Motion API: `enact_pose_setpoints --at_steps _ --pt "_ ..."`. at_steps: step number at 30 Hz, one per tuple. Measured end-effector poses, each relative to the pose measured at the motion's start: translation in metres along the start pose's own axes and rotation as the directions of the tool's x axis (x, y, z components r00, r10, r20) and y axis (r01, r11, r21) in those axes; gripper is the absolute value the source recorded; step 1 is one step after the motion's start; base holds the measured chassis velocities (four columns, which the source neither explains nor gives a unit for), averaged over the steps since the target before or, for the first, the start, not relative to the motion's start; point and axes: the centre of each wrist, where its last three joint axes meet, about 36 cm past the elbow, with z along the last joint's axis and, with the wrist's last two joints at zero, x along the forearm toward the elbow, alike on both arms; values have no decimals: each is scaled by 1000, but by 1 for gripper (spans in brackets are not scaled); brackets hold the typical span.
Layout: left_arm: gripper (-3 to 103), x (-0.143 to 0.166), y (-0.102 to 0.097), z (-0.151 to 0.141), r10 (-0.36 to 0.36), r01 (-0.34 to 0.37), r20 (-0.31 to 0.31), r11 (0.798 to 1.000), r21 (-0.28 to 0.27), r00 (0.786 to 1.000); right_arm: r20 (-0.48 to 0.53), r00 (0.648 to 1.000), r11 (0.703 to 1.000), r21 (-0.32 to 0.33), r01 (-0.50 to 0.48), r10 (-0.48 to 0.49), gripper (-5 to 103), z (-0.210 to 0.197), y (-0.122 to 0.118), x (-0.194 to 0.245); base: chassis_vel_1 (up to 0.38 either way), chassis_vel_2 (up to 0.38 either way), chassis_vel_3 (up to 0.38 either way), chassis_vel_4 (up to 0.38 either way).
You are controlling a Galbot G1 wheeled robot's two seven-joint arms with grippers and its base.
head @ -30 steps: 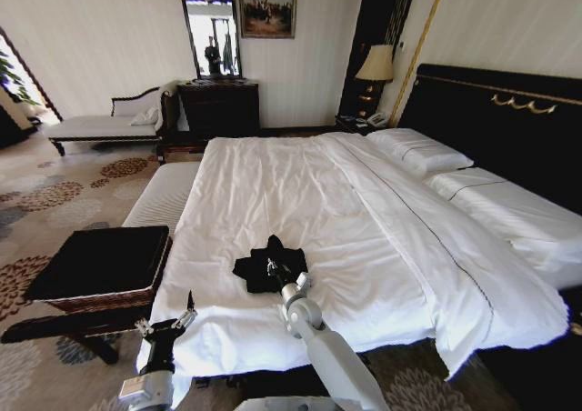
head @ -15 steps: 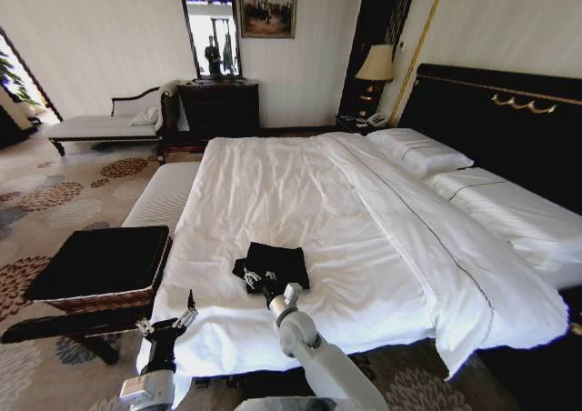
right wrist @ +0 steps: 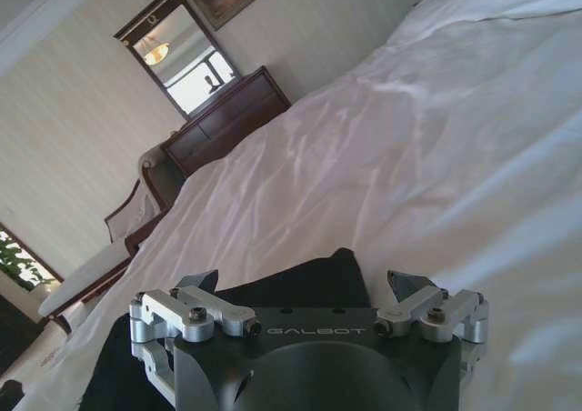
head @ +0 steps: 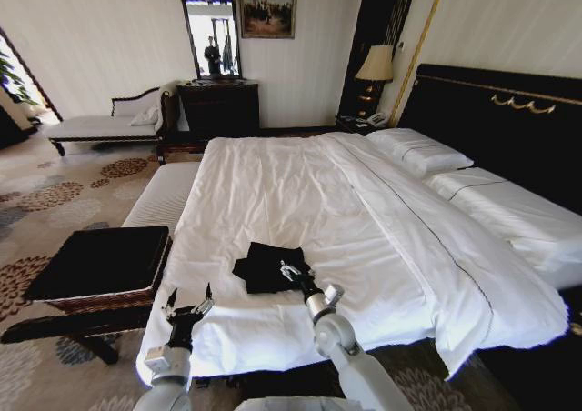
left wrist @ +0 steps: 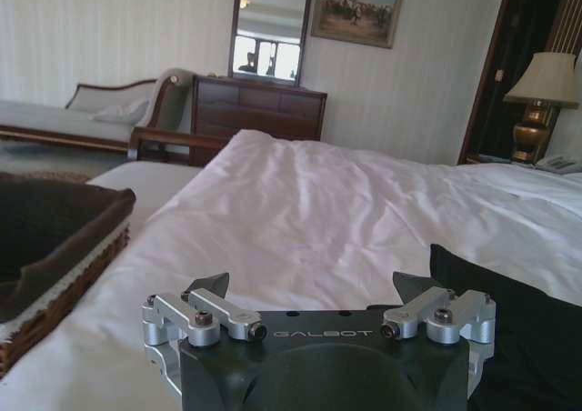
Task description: Fold the clothes on the bed and place them into the basket.
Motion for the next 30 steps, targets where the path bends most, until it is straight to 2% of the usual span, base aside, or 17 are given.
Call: enact_pose_setpoints --at_steps 1,2,7,8,11,14,15,17,18,19,20,21,22,23,25,26,30 --pt "100 -8 0 -3 16 -15 -33 999 30 999 -1 1000 1000 -20 -19 19 100 -3 -7 2 0 0 0 0" --pt "100 -8 0 -3 16 -15 -33 999 30 999 -1 1000 1000 -20 -19 19 100 -3 -7 2 0 0 0 0" --pt "100 -49 2 -12 89 -63 -160 985 162 983 -19 998 993 -92 -69 68 100 -16 -26 1 0 0 0 0" --pt "100 -49 2 -12 89 -63 -160 985 162 983 -19 998 993 -92 -69 68 100 -16 -26 1 0 0 0 0" --pt "100 -74 5 -13 133 -81 -217 969 234 967 -25 996 992 -89 -84 82 100 -16 -32 -2 0 0 0 0" --pt "100 -88 6 -15 165 -97 -231 956 278 959 -27 996 993 -87 -86 84 100 -15 -33 -3 0 0 0 0" --pt "100 -95 7 -16 186 -107 -235 945 310 954 -29 996 993 -82 -87 85 100 -15 -33 -3 0 0 0 0" --pt "100 -112 9 -23 246 -135 -236 904 405 940 -32 996 993 -74 -89 87 100 -13 -32 -4 0 0 0 0" --pt "100 -112 9 -23 246 -135 -236 904 405 940 -32 996 993 -74 -89 87 100 -13 -32 -4 0 0 0 0" --pt "100 -119 12 -26 281 -151 -237 880 451 930 -33 996 993 -72 -90 88 100 -12 -32 -4 0 0 0 0" --pt "100 -120 12 -26 287 -153 -237 875 460 928 -33 996 993 -72 -90 88 100 -12 -32 -4 0 0 0 0" --pt "100 -134 16 -28 338 -177 -228 833 524 913 -34 995 993 -69 -94 91 100 -12 -32 -5 0 0 0 0" --pt "100 -141 19 -28 353 -181 -229 818 545 907 -34 995 993 -67 -95 93 100 -12 -33 -6 0 0 0 0" --pt "100 -141 19 -28 353 -181 -229 818 545 907 -34 995 993 -67 -95 93 100 -12 -33 -6 0 0 0 0" --pt "100 -155 24 -27 377 -189 -229 797 574 897 -34 995 993 -64 -99 97 100 -12 -33 -8 0 0 0 0" --pt "100 -162 25 -26 389 -195 -236 795 575 891 -34 994 993 -63 -102 100 100 -13 -33 -9 0 0 0 0" --pt "100 -174 25 -19 409 -202 -272 803 560 871 -32 994 992 -62 -106 105 100 -14 -33 -12 0 0 0 0"
